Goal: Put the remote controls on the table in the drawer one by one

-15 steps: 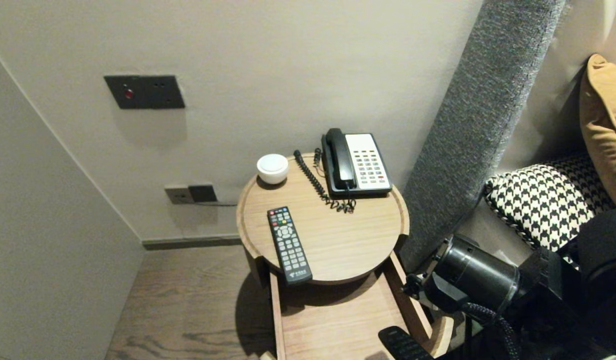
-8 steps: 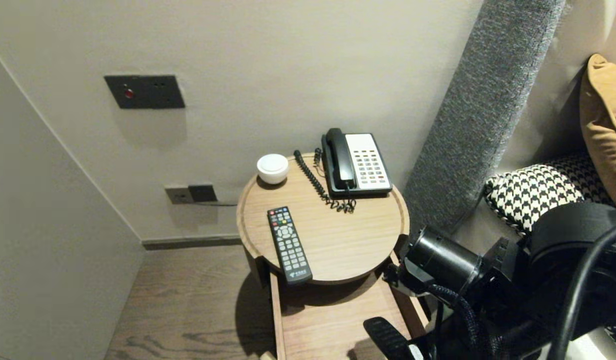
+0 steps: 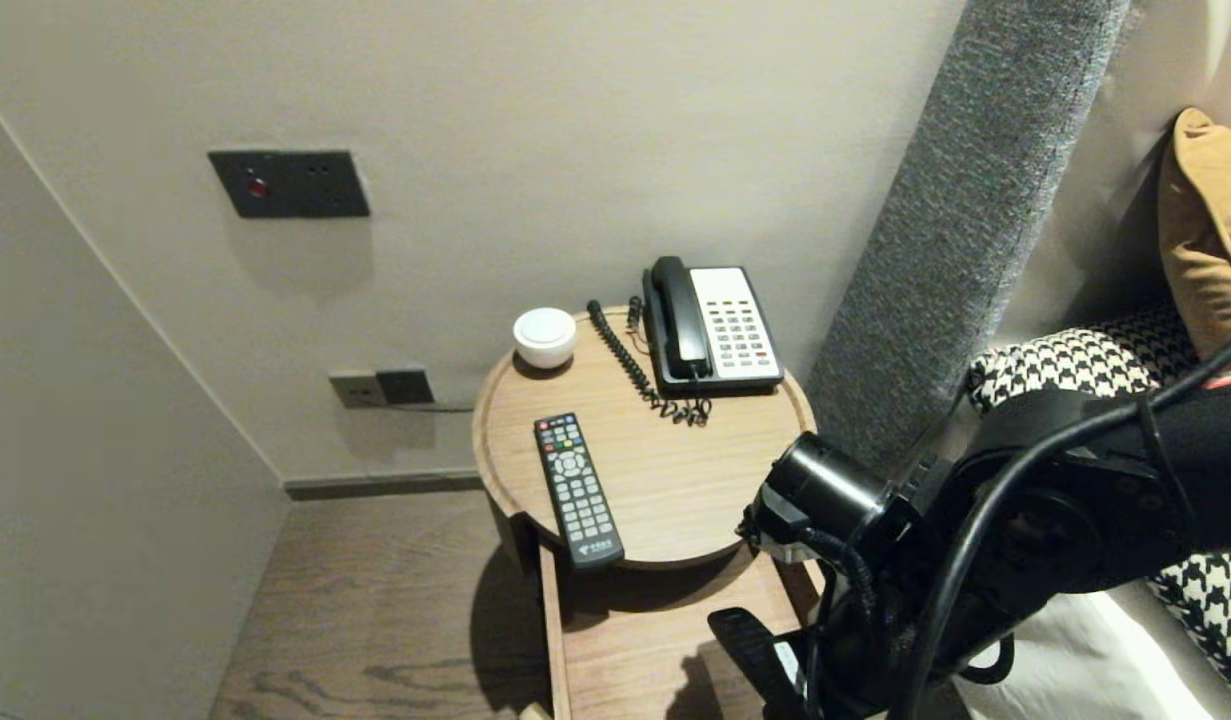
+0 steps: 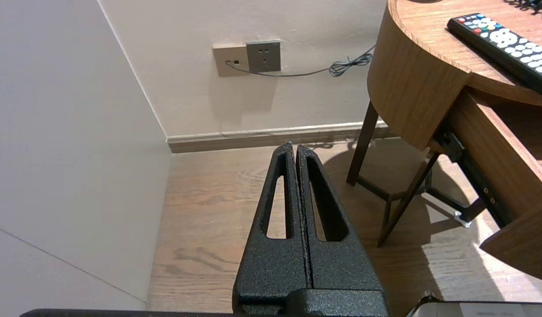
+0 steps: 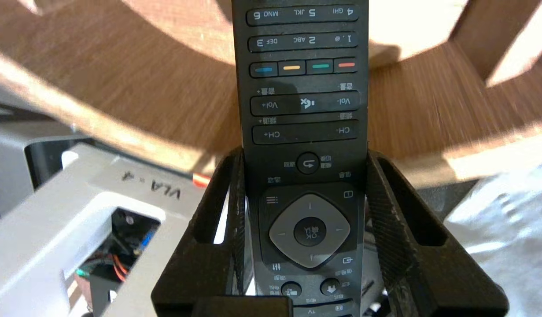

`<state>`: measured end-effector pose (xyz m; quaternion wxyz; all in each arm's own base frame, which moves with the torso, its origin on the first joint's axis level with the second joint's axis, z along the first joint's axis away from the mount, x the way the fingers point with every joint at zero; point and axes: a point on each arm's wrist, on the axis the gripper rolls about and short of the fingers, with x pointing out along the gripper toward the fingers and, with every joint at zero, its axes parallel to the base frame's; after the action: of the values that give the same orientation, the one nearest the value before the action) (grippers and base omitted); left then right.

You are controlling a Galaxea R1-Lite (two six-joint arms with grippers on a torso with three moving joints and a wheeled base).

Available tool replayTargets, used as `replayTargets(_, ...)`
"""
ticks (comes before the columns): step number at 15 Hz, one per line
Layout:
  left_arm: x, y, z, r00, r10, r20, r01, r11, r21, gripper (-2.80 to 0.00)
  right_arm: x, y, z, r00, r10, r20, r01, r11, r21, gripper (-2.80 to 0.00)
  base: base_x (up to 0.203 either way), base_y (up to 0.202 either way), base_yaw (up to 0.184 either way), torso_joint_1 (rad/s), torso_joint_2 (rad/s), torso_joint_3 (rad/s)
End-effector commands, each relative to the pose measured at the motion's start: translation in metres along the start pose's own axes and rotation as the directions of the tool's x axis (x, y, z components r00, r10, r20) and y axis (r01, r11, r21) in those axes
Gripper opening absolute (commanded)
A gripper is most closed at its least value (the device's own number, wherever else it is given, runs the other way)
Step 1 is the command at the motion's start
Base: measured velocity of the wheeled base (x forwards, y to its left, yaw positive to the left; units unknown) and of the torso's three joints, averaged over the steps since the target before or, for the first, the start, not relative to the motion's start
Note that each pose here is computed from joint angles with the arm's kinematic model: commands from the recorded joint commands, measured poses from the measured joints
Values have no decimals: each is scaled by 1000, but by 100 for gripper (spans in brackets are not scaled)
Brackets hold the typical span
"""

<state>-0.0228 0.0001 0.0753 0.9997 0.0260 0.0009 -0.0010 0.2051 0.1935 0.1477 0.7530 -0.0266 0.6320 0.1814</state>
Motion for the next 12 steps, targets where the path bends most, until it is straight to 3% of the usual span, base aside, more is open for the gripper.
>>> replayTargets(1, 0, 0, 0, 1000, 0, 0, 0, 1000, 0, -280, 12, -1, 5, 999, -17, -31, 18, 1000, 14, -280, 0, 0, 0, 0, 0, 0)
replayTargets(12, 0, 0, 0, 1000, 0, 0, 0, 1000, 0, -280, 27, -4, 30, 1000, -24, -4, 24, 999, 47, -280, 0, 0, 0, 0, 0, 0)
